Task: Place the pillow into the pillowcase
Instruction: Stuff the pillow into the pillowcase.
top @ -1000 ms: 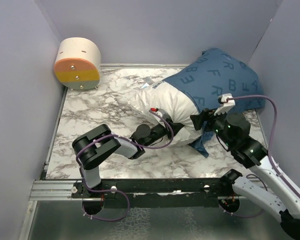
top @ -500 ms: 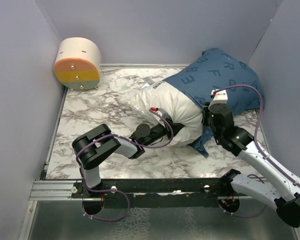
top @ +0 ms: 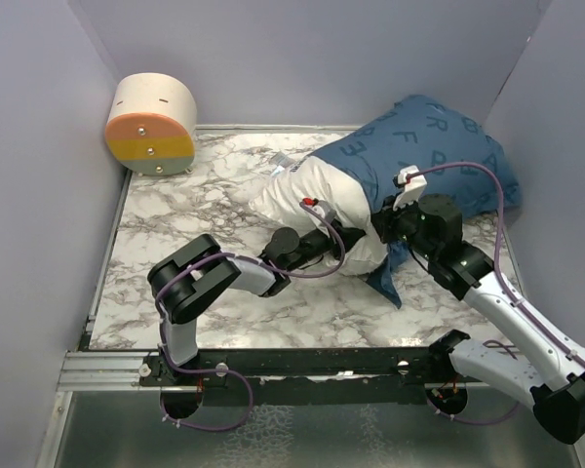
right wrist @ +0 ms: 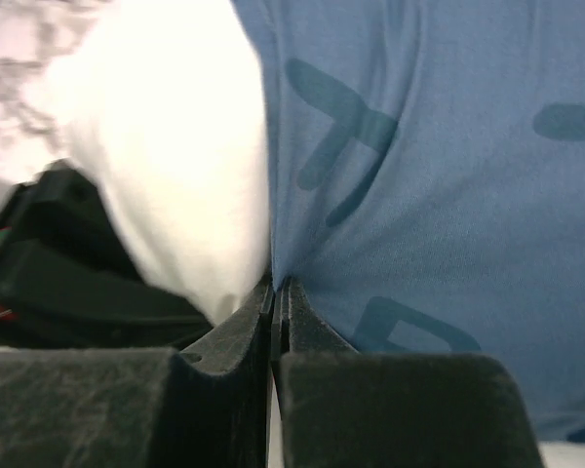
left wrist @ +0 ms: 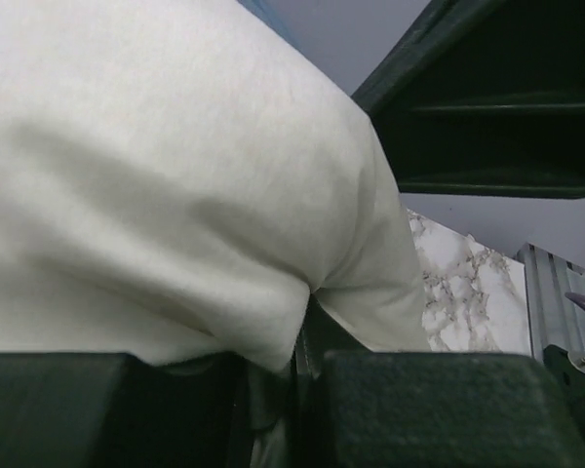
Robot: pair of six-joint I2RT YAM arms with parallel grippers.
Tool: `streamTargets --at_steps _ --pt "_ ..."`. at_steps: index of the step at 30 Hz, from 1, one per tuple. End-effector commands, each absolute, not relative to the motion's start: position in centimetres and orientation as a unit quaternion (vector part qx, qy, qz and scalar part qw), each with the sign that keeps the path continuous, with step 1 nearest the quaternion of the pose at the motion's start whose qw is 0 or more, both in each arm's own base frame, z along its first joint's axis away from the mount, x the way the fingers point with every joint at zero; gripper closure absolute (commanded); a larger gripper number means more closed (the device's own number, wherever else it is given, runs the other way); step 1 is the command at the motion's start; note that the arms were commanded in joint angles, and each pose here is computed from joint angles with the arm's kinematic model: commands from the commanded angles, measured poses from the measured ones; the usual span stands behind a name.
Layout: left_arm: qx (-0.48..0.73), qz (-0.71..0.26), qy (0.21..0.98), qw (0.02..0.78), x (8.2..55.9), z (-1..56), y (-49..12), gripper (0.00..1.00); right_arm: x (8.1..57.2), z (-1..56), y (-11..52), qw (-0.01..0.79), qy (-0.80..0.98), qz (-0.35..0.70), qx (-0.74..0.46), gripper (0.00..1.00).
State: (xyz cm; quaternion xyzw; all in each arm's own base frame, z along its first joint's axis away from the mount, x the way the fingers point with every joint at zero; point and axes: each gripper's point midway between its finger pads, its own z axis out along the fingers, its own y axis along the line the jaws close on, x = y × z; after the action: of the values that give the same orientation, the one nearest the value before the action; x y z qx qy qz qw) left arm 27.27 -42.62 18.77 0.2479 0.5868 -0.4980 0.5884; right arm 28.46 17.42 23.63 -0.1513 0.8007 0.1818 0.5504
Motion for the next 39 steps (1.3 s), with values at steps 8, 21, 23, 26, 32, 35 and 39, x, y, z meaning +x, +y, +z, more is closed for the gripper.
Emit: streamTargets --at_steps 8,21,23,26,32,35,39 --pt "0.259 -0.523 0.454 0.673 26.6 26.0 -41.8 0.98 18.8 35.1 24.9 0.524 0.653 0.456 -0.301 0.99" --pt "0.097 -0.421 0.446 0.783 32.8 32.2 -35.9 1.0 15.5 32.8 24.1 0.471 0.674 0.507 -0.259 0.99" --pt "0.1 -0.436 0.442 0.778 32.8 31.9 -36.6 1.0 16.9 31.5 23.3 0.483 0.699 0.471 -0.236 0.99" --pt "0.14 -0.476 0.441 0.748 30.9 29.2 -39.1 0.98 18.0 31.8 21.7 0.525 0.704 0.419 -0.229 0.95" --pt "0.18 -0.54 0.495 0.657 27.9 21.0 -41.8 0.71 20.0 33.1 19.7 0.577 0.707 0.353 -0.207 0.39" --pt "0.185 -0.534 0.529 0.633 26.5 18.1 -40.9 0.5 21.0 32.1 19.6 0.572 0.722 0.331 -0.206 0.19" --pt "0.165 -0.518 0.585 0.602 25.5 16.4 -36.8 0.06 22.1 33.2 19.2 0.601 0.709 0.306 -0.206 0.0"
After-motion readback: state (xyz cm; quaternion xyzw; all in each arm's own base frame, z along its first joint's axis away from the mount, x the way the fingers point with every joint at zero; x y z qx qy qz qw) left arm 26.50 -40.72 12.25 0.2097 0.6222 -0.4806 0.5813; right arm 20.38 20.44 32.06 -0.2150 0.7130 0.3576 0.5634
